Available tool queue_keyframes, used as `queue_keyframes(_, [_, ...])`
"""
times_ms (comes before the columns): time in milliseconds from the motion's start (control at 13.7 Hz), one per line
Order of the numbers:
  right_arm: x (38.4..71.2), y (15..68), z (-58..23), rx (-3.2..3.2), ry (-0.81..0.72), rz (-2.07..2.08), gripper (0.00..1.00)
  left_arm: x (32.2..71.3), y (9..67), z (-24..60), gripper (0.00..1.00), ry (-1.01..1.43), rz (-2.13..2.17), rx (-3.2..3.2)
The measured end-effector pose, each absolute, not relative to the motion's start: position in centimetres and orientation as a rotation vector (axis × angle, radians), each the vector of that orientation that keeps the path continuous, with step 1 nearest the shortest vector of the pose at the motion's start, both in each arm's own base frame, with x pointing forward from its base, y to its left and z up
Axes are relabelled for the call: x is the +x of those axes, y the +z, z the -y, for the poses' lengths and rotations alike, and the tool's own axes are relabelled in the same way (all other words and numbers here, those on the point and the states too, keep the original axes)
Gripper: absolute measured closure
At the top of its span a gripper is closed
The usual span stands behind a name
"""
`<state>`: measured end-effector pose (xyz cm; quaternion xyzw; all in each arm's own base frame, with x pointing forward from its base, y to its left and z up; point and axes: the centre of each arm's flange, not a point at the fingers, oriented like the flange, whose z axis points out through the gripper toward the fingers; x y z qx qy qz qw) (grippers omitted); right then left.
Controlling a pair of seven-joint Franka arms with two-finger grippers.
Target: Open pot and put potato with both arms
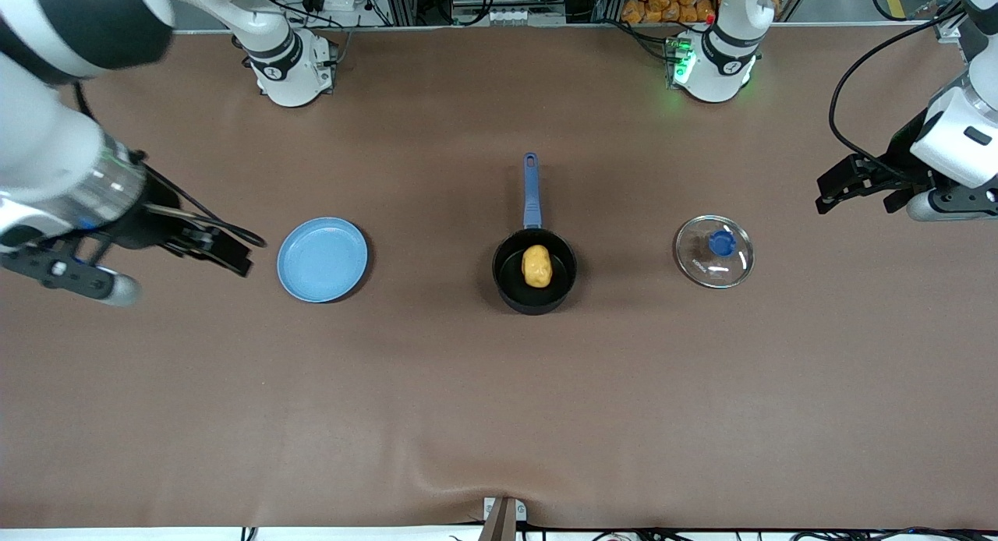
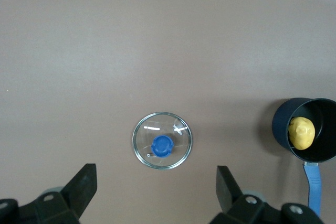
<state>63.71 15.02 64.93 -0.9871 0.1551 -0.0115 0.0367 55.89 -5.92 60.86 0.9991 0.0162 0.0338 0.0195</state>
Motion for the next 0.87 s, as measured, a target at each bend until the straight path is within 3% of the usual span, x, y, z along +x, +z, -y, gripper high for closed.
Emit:
queue_keyframes(437, [60.5,68.7,-9.9,-3.076,0.002,-0.39,0.0,55.9,60.9,5.9,0.0,0.105,-0.052,3.1])
queue_keyframes(874, [58.0,68.4,-6.2,-3.17,0.025,-0.182,0.0,56.1,62.9,5.1,0.0,0.164,-0.072,3.094])
